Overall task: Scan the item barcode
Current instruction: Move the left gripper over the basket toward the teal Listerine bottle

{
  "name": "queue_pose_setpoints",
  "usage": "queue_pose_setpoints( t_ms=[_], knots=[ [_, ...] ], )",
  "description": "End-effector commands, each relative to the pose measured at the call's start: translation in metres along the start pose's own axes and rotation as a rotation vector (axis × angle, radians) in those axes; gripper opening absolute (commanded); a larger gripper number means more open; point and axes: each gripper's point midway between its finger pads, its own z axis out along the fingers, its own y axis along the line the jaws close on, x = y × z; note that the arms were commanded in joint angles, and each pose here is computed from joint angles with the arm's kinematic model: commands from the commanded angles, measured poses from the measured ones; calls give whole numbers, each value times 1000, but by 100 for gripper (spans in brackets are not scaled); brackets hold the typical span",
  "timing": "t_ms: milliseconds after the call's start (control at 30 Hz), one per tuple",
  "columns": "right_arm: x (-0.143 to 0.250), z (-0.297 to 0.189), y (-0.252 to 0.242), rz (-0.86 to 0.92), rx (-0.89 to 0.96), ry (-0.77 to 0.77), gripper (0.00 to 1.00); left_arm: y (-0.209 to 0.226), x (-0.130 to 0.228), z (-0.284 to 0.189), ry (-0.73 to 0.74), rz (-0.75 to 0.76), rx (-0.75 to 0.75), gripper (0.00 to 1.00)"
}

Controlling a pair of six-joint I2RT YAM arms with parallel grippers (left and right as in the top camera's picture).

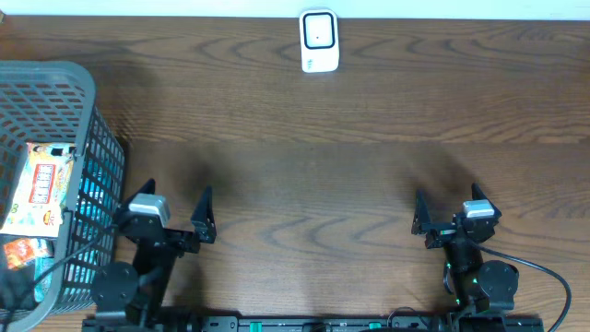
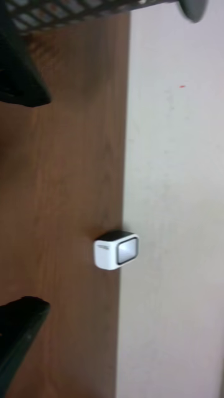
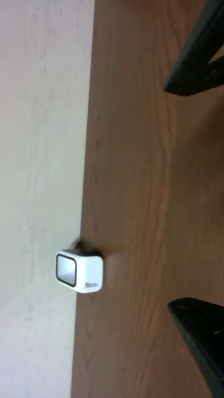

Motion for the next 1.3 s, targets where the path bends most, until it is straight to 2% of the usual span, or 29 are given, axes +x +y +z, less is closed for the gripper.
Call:
queue_pose_setpoints(
  t_ms=[0, 200, 300, 433, 633, 800, 867, 1000, 1267],
  knots=[
    [0, 0, 0, 13, 2, -1, 99, -6, -27, -3, 22, -15, 8, 98],
    [0, 0, 0, 13, 2, -1, 99, -10, -61, -4, 178, -76, -11, 98],
    [0, 0, 0, 13, 2, -1, 99, -22, -81, -7, 237, -93, 31, 98],
    [0, 0, 0, 13, 2, -1, 99, -28, -82, -4, 303, -115, 59, 98],
    [0, 0, 0, 13, 2, -1, 99, -49, -88, -4, 286, -122, 185, 98],
    [0, 0, 0, 13, 2, -1, 99, -51, -106, 0, 214, -101, 199, 98],
    [0, 0, 0, 13, 2, -1, 99, -43, -115, 2, 182, -141, 149, 98],
    [0, 0, 0, 13, 2, -1, 99, -6, -133, 5, 136, -241, -78, 98],
    [0, 0, 0, 13, 2, -1, 99, 26, -170, 13, 177, -312, -304, 98]
  ],
)
